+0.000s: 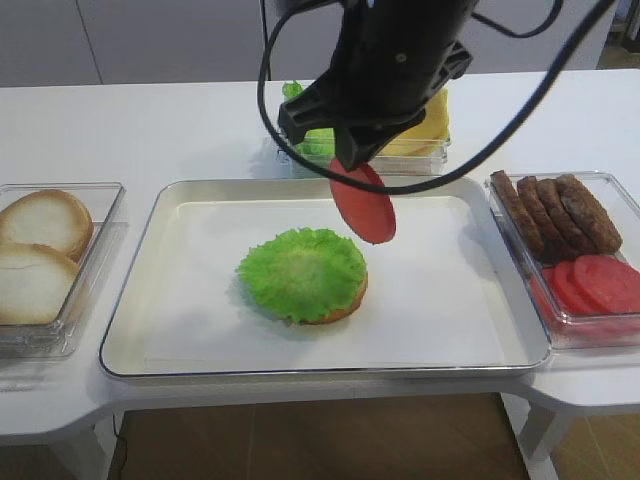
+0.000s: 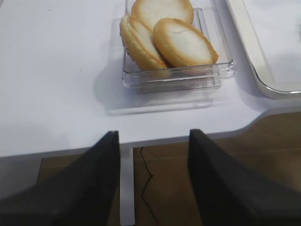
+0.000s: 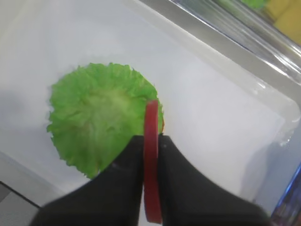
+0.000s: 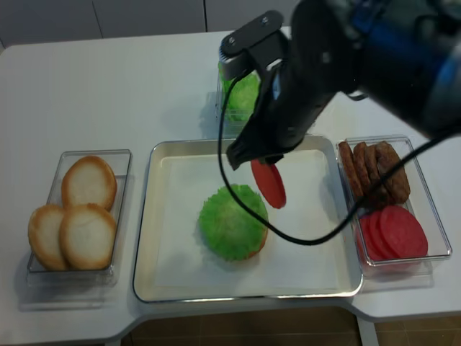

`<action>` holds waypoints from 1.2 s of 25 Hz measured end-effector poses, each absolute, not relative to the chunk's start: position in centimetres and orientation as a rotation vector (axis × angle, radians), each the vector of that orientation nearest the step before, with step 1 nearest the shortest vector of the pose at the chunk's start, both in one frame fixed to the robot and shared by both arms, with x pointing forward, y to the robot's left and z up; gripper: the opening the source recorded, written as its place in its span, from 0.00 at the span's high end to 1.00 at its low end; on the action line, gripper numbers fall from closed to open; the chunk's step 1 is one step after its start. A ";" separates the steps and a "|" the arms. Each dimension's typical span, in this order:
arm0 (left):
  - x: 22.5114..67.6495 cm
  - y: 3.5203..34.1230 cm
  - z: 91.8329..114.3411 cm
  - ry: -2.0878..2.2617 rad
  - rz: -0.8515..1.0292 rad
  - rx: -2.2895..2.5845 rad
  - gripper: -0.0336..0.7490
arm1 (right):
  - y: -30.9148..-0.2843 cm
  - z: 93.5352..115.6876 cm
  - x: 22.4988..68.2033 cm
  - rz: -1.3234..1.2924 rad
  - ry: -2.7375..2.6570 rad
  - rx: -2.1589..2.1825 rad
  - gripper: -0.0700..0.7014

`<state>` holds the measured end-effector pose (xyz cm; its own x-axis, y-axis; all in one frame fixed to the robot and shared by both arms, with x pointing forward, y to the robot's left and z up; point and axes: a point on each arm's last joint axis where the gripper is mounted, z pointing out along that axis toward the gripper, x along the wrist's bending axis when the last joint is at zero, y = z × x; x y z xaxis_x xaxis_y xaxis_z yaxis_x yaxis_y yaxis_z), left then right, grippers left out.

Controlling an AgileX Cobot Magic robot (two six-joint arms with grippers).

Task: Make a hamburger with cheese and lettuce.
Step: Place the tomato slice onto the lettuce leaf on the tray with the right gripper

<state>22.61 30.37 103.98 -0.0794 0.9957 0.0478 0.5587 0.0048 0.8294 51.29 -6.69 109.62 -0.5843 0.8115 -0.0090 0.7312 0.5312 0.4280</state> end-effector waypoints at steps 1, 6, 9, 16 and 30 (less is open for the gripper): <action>22.6 30.4 104.0 1.697 0.954 1.608 0.51 | -6.1 109.0 51.5 0.548 2.572 1.294 0.81; 22.6 30.4 104.0 1.697 0.954 1.608 0.51 | -4.9 106.7 52.5 0.445 2.581 1.230 0.81; 22.6 30.4 104.0 1.697 0.954 1.608 0.51 | -4.8 106.1 52.8 0.413 2.572 1.211 0.81; 22.6 30.4 104.0 1.697 0.954 1.608 0.51 | -4.7 106.1 53.1 0.436 2.547 1.188 0.81; 22.6 30.4 104.0 1.697 0.954 1.608 0.51 | -4.4 105.9 53.4 0.461 2.537 1.191 0.81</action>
<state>22.61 30.37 103.98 -0.0794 0.9957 0.0478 0.5587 0.0048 0.8294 53.37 -4.44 105.92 -0.6109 0.7807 -0.1319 0.6842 0.6044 0.4082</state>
